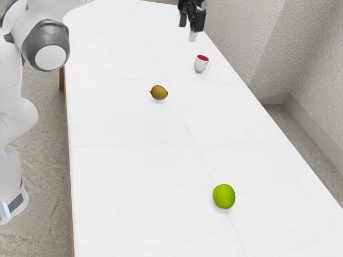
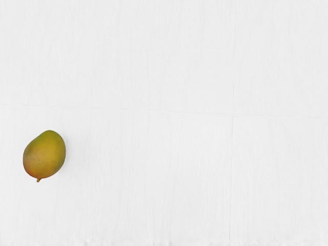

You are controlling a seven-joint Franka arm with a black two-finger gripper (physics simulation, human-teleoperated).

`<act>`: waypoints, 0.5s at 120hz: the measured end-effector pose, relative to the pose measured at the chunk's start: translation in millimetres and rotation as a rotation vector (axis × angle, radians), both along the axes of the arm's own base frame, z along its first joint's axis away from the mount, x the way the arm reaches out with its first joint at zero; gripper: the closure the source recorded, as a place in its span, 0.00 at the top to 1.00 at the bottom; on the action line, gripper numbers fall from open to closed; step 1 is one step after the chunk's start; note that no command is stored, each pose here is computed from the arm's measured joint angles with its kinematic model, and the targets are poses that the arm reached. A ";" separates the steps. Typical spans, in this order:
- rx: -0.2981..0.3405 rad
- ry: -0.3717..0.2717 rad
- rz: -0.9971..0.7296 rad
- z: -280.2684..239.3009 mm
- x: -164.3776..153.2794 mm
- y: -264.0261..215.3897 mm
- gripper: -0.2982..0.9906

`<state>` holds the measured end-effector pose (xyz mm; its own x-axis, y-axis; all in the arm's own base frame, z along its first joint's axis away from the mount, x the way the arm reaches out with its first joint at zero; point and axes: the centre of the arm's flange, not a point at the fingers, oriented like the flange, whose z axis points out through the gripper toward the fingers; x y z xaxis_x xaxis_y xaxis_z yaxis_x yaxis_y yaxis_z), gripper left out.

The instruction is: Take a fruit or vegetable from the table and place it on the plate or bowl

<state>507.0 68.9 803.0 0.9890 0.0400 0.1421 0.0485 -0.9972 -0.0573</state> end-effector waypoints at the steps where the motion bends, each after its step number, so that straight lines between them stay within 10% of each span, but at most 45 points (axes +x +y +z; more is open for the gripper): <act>1: -0.002 0.010 0.001 -4.8 2.2 1.0 0.77; 60: -0.061 0.239 -0.106 -159.2 79.9 -36.1 0.77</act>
